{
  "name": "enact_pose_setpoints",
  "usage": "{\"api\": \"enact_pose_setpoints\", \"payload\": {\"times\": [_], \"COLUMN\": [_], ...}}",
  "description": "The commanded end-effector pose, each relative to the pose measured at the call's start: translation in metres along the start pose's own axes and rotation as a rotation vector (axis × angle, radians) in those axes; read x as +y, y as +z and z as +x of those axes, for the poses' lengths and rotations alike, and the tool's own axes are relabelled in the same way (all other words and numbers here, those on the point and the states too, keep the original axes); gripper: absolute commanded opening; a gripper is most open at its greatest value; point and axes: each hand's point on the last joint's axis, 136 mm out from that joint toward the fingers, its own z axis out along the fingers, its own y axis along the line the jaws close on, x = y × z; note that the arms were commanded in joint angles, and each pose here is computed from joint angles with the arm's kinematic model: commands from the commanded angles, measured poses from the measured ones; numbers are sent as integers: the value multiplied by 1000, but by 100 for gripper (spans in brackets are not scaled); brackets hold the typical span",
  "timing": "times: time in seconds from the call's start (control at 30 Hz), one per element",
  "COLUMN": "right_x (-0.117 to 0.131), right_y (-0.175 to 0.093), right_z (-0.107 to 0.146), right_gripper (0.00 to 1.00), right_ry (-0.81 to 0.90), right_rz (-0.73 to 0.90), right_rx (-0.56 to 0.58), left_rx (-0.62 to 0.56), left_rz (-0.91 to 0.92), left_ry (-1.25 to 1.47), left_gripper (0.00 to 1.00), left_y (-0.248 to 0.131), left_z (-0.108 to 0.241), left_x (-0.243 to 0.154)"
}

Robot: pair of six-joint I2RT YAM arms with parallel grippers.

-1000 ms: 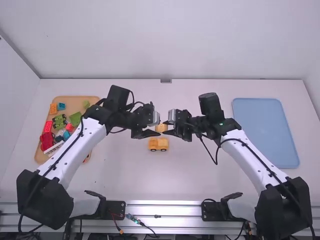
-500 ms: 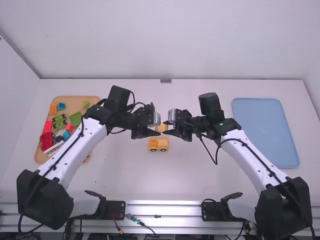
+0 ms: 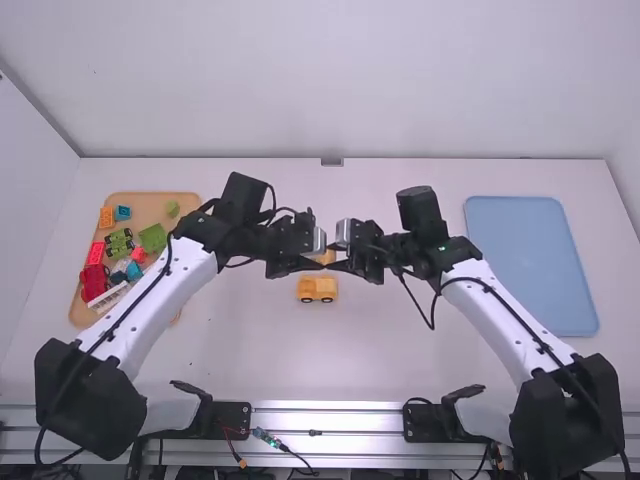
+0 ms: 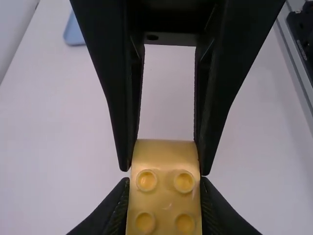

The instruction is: Assemble lego blocks to make yellow taxi

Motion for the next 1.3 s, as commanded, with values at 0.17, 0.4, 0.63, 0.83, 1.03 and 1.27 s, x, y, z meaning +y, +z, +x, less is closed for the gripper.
{"api": "enact_pose_setpoints", "payload": {"times": [0.17,0.4,0.63,0.83,1.03,1.27], "right_x": [-3,-9,-40,-66,-76,-103], "right_y": [-4,-4,-15,-32,-46,-67], "right_z": [-9,-3,21,34,42,63], "right_gripper": [30,99,99,99,99,99], "right_ry": [-29,-26,85,204,254,442], "right_rz": [22,56,226,373,414,637], "right_rx": [-6,33,157,202,199,246], "left_rx": [-4,50,137,171,142,171], "left_rz": [24,-12,-181,-372,-573,-716], "left_ry": [-23,-61,-272,-469,-636,-963], "left_gripper": [17,9,2,2,2,2], "left_y": [3,3,-2,-9,-21,-18], "left_z": [1,10,26,45,78,136], "left_x": [-5,1,32,55,48,25]}}
